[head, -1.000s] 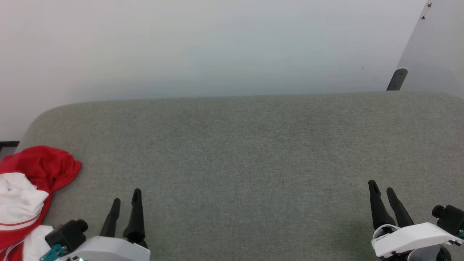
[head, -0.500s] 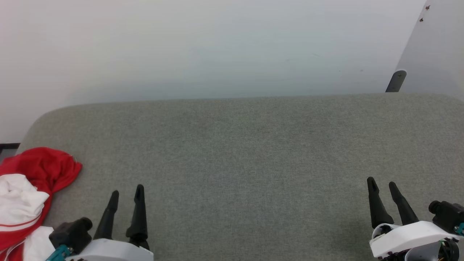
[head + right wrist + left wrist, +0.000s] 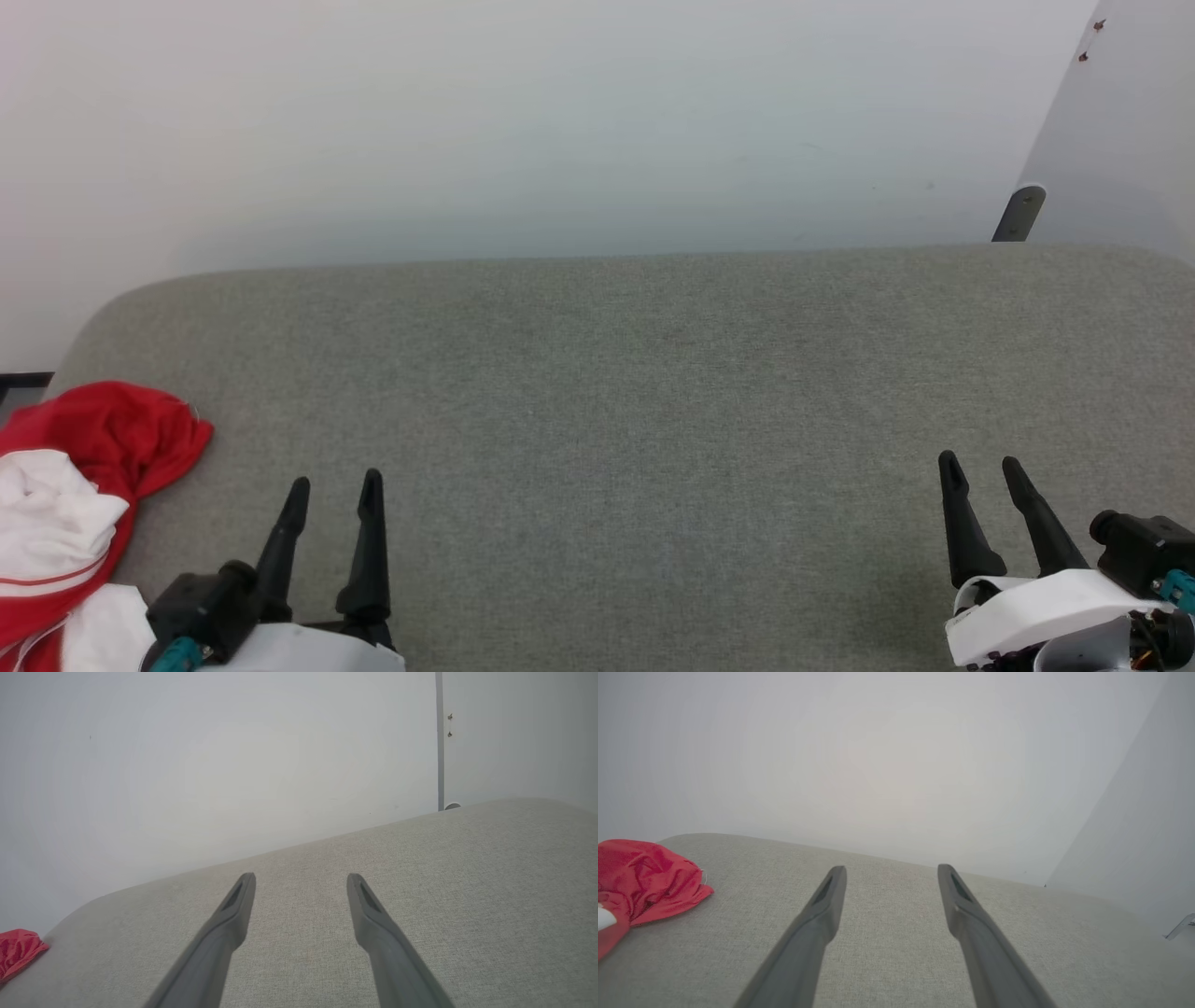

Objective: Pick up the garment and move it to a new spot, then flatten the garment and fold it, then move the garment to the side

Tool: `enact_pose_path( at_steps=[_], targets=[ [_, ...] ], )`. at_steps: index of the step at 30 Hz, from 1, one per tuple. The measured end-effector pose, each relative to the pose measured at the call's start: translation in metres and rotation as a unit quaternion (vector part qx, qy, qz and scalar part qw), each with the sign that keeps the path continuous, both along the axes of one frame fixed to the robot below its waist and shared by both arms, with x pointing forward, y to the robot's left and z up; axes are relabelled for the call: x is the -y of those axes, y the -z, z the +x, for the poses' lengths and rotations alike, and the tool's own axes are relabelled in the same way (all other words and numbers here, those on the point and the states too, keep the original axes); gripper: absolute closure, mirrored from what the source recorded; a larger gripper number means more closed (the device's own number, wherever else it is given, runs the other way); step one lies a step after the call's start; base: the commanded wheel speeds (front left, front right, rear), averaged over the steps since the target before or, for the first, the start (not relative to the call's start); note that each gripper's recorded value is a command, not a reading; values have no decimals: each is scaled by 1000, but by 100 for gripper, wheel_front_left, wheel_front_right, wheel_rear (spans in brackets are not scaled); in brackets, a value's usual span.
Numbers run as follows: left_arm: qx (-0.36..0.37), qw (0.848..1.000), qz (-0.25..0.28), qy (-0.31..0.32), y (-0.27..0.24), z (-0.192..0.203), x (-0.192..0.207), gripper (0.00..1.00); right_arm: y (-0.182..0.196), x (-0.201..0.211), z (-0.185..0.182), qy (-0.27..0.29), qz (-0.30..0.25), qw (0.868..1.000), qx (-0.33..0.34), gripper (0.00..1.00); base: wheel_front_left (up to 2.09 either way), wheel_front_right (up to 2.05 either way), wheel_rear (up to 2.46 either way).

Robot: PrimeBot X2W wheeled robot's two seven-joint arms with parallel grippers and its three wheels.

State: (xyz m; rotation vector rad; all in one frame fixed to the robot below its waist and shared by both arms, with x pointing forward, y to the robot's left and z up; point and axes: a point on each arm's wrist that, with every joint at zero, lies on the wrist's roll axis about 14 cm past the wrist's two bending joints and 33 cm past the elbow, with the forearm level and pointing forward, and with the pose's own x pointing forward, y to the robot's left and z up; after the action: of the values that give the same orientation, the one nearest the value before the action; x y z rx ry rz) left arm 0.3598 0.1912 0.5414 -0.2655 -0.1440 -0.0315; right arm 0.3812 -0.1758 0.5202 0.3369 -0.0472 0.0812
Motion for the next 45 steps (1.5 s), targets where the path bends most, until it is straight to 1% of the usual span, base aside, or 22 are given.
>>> enact_pose_path(
  at_steps=[17, 35, 39, 45],
  targets=[
    [20, 998, 59, 4, -4, -4, 6, 0, -9, -4, -1, -8, -75, 997, 24, 0, 0, 0, 0],
    [36, 992, 118, 9, -7, -7, 12, 0, -17, -7, -3, -12, -145, 988, 51, 0, 0, 0, 0],
    [41, 991, 129, 9, -9, -8, 13, 0, -19, -8, -3, -13, -157, 986, 58, 0, 0, 0, 0],
    [38, 991, 127, 7, -7, -8, 12, 0, -19, -8, -3, -13, -159, 986, 58, 0, 0, 0, 0]
  ],
)
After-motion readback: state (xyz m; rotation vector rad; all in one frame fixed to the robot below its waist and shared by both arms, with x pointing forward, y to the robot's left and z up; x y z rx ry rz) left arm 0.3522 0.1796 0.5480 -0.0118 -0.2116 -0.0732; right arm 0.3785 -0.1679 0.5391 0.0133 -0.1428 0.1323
